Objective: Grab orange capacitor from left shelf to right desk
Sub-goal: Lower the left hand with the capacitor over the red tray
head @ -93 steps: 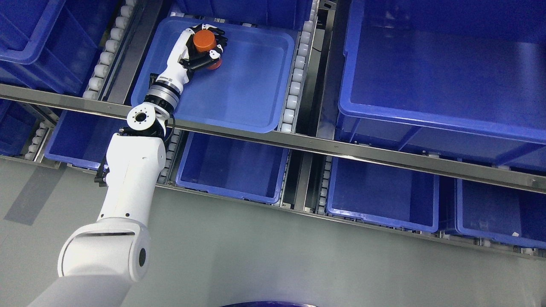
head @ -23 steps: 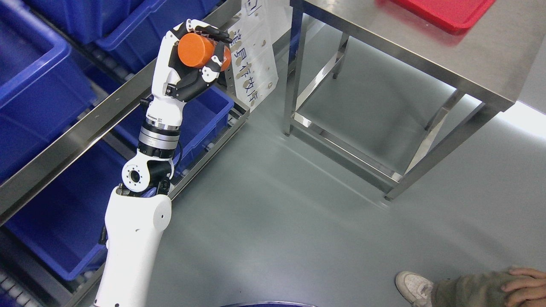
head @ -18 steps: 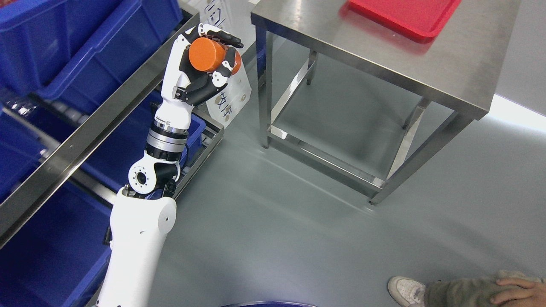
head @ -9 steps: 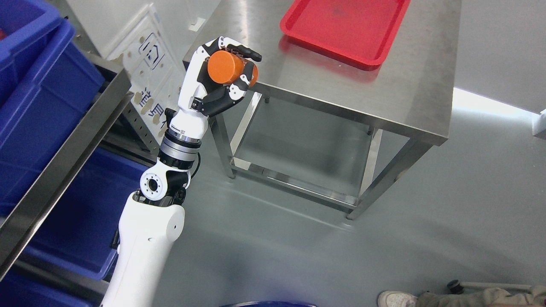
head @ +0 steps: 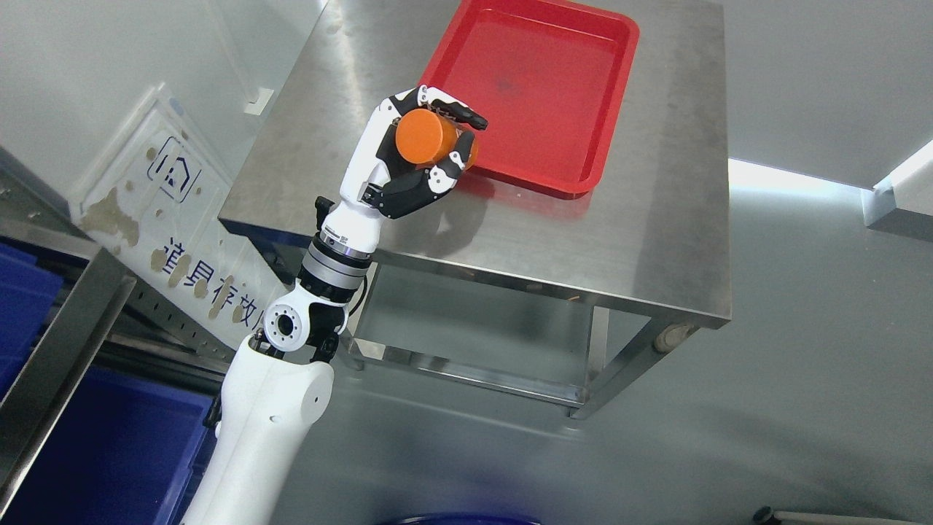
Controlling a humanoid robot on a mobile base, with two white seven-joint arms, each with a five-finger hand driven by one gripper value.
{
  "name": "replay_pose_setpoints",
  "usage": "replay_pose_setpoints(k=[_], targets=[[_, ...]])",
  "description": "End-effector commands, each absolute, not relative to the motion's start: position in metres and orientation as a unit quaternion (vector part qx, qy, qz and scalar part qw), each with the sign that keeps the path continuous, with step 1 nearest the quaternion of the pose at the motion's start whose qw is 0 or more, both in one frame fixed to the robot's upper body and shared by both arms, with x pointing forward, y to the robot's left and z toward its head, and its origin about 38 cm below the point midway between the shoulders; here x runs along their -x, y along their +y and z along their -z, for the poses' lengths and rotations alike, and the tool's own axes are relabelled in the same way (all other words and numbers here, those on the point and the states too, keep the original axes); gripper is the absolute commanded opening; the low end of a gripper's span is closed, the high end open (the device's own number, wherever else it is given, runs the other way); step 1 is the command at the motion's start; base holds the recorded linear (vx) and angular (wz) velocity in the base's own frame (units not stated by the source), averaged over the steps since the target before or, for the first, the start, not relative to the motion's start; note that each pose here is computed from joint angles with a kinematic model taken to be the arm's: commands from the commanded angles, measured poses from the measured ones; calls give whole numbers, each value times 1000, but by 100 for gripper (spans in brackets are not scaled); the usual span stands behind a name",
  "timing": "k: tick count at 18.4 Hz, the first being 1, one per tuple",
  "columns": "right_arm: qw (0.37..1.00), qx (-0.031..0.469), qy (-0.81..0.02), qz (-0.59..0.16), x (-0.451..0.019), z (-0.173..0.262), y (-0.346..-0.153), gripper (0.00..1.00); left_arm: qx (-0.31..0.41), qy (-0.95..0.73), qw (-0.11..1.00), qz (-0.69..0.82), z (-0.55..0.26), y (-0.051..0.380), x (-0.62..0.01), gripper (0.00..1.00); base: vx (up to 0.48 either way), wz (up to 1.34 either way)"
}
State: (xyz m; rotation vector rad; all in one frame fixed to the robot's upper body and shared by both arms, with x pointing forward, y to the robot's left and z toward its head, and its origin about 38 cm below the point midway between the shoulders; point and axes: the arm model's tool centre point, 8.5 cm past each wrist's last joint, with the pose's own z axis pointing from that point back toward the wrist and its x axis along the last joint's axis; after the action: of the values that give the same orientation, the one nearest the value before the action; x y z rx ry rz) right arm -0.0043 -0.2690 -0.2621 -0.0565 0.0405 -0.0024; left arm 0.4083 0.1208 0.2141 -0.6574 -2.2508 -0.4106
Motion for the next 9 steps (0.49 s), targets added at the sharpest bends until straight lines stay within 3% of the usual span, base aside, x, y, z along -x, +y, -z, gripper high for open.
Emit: replay_pose_setpoints(k=[1, 9], targets=[[999, 37, 25, 8, 18, 261, -280, 100, 271, -865, 375, 195, -225, 103, -414, 7, 240, -167], [999, 36, 25, 8, 18, 261, -280, 100, 256, -772, 517, 266, -195, 76, -454, 8, 214, -81]])
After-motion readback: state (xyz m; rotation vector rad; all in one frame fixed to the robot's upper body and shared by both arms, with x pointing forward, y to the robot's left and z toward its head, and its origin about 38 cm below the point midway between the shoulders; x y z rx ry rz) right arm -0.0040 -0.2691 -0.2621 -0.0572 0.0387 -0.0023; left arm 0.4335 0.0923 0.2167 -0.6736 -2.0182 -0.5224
